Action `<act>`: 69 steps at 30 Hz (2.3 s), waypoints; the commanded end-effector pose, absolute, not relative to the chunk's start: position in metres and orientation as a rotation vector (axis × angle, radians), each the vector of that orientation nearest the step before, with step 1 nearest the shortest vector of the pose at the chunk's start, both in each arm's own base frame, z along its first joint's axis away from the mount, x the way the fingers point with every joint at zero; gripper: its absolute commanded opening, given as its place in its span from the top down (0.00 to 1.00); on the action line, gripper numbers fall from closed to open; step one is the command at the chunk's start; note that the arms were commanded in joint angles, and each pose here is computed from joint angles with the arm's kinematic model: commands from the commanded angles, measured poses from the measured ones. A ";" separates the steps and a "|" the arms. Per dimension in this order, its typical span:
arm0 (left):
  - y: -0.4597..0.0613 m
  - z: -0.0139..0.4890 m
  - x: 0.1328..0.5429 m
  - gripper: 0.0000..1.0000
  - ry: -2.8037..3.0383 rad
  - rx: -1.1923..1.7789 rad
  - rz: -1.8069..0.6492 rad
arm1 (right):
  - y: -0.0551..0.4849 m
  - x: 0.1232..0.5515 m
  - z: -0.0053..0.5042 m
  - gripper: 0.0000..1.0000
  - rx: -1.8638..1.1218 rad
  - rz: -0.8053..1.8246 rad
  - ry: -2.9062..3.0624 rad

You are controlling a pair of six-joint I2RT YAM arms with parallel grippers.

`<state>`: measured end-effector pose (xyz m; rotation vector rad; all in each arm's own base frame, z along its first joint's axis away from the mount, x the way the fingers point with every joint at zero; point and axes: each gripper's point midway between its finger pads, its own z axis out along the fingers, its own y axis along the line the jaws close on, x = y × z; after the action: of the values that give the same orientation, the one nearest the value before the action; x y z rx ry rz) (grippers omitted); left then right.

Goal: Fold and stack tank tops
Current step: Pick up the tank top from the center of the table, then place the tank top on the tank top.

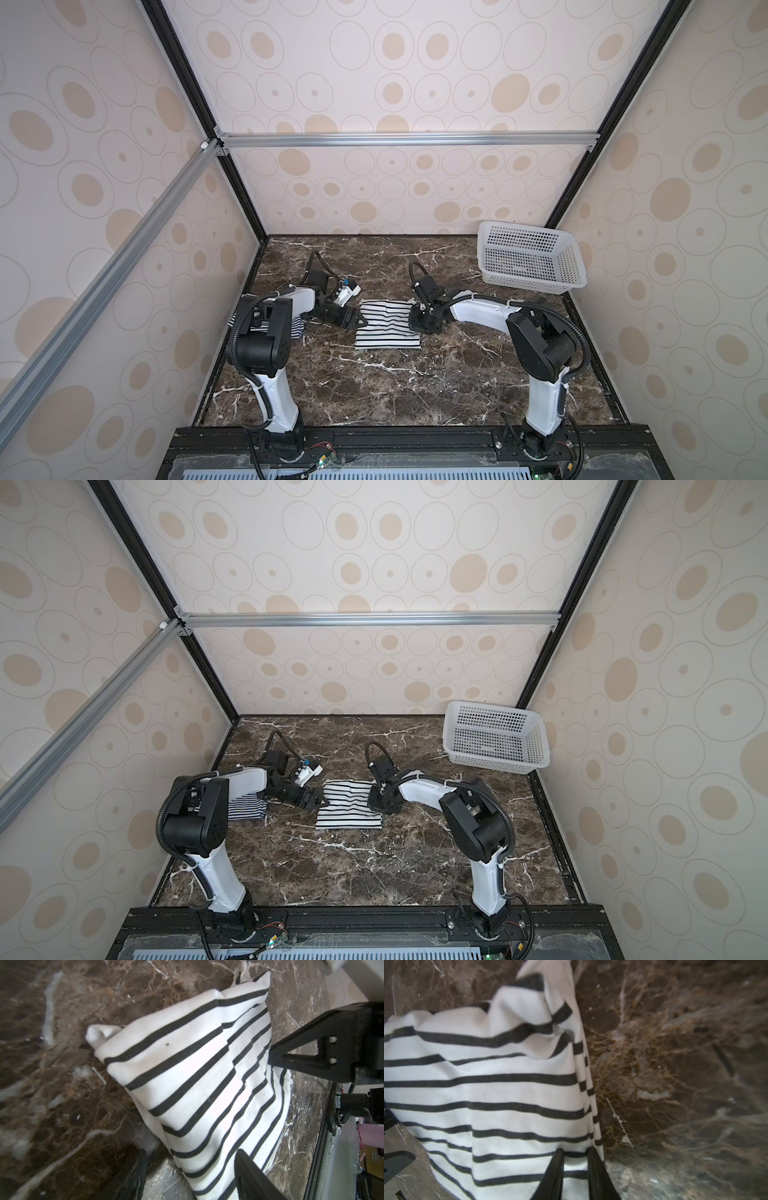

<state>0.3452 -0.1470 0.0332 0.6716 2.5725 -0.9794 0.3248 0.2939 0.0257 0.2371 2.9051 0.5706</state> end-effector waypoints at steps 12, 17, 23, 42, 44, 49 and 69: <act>-0.136 -0.006 0.331 0.35 2.720 0.643 -0.945 | 0.315 0.296 0.005 0.77 0.330 0.608 2.941; -0.139 -0.005 0.332 0.43 2.714 0.642 -0.979 | 0.321 0.294 0.004 0.78 0.338 0.626 2.931; -0.142 -0.008 0.335 0.62 2.724 0.637 -1.014 | 0.324 0.291 0.001 0.78 0.355 0.628 2.929; -0.078 0.053 0.354 1.00 2.693 0.727 -0.783 | 0.300 0.295 0.037 0.75 0.272 0.606 2.822; -0.063 0.064 0.357 1.00 2.688 0.746 -0.698 | 0.296 0.295 0.032 0.75 0.259 0.598 2.824; -0.036 0.098 0.362 1.00 2.658 0.775 -0.558 | 0.273 0.296 0.017 0.75 0.238 0.488 2.827; 0.050 0.181 0.353 1.00 2.634 0.717 -0.370 | 0.237 0.295 -0.010 0.75 0.286 0.396 2.863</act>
<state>0.3680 0.0571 0.1602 0.6378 2.6589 -0.3542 0.3149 0.2642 0.0229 0.2426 2.7478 0.5580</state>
